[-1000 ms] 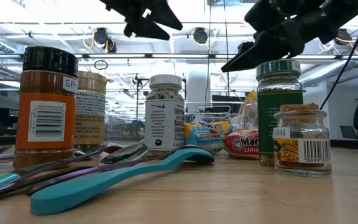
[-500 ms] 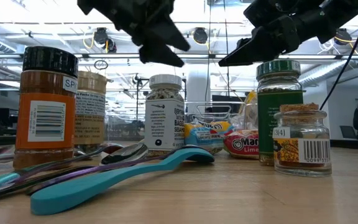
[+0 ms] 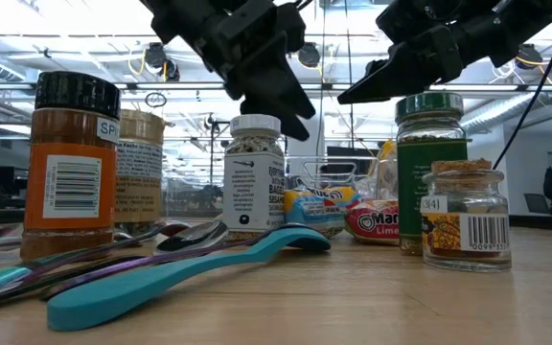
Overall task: Pick & Place Food Item
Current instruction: Put the blue noodle pack into the right transparent bin
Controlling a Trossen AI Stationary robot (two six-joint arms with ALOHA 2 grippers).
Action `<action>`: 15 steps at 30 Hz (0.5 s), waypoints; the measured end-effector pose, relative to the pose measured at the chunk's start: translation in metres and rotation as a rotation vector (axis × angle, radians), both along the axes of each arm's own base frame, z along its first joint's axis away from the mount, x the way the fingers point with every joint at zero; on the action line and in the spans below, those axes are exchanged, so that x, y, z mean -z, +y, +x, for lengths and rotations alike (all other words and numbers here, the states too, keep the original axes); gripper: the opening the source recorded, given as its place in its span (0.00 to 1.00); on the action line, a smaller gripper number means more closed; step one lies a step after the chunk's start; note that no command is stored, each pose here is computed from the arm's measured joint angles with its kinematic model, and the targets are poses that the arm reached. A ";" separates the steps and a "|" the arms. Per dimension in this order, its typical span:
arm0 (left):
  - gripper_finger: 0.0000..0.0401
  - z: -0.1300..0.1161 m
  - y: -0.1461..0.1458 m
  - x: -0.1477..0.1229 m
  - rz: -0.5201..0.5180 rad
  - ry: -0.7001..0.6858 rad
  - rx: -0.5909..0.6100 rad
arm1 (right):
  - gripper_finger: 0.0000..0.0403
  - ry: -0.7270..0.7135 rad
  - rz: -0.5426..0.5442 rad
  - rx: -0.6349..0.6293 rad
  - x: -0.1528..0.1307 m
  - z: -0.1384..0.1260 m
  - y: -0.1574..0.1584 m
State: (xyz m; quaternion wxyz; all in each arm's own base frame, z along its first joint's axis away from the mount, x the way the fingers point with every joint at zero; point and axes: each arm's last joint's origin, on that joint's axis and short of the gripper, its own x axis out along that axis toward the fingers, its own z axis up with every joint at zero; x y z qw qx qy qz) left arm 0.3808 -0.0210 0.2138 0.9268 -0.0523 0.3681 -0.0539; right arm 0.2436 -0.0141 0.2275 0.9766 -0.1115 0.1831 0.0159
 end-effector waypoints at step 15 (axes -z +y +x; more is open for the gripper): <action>0.77 -0.004 -0.002 0.023 -0.010 0.168 -0.071 | 0.53 -0.006 0.000 0.000 -0.001 0.000 0.000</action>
